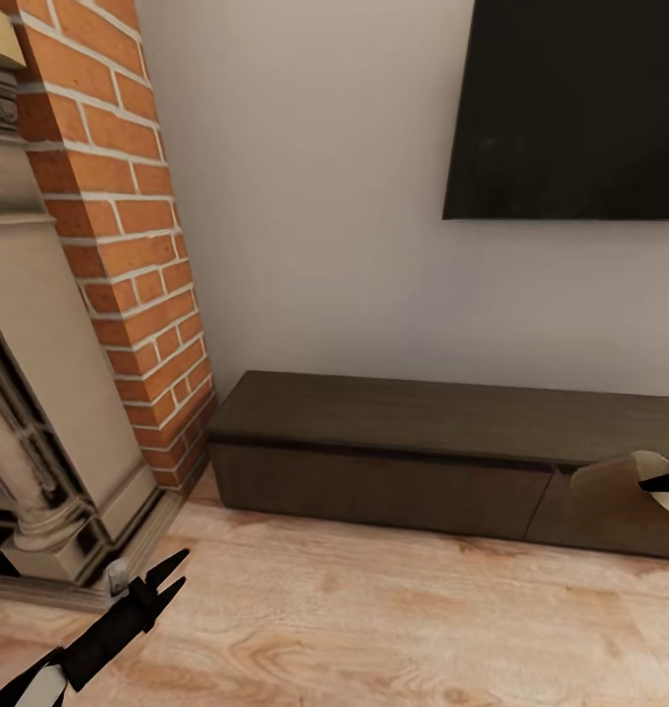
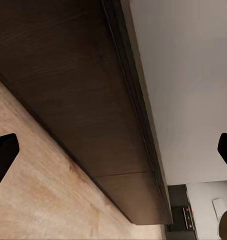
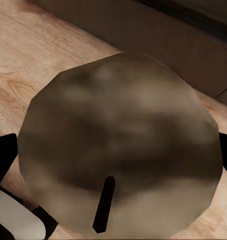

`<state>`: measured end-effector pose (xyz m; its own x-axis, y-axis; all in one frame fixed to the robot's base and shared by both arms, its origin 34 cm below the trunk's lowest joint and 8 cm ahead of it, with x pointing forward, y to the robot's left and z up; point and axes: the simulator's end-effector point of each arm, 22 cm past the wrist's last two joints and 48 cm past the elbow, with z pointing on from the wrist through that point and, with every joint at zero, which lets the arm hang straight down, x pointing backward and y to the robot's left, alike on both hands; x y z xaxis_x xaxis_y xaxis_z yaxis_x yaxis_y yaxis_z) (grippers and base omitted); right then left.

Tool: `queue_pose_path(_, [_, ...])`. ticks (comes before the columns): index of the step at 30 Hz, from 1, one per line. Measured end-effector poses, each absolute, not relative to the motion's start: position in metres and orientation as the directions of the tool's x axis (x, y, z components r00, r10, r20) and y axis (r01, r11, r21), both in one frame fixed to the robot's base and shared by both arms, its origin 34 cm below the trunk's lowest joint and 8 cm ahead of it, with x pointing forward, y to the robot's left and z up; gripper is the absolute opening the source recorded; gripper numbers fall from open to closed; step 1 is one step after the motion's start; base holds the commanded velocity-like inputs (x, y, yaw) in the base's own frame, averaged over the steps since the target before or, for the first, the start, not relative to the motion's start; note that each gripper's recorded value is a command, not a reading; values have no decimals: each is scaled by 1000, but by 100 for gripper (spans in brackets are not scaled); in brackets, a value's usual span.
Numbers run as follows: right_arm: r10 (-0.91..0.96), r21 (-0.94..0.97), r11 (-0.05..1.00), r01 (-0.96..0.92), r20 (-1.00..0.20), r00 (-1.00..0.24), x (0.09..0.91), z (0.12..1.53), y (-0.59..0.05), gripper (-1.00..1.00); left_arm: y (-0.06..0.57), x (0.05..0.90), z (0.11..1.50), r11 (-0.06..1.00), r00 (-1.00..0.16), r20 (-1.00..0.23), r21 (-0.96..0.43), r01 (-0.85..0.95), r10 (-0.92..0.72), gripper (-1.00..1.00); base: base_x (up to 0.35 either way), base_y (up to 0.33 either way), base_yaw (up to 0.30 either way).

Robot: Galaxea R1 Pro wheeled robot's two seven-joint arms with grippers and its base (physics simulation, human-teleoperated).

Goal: Place each of the two pumpkins and all three candles from the living room inside a cabinet in the living room (use any cabinet), then make sure every cabinet is closed, and position the cauldron so it is next to a table in the living room.

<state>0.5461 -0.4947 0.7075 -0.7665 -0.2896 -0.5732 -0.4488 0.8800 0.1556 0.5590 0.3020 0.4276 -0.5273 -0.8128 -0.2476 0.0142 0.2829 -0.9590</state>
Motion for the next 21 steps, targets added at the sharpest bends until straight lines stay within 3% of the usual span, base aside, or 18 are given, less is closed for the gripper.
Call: queue_pose_path(21, [-311, 149, 865, -480, -591, -744, 532, 752, -501, -100, 304, 556, 408, 279, -529, -222, -960, -29, -819, 100, 16, -9, 0])
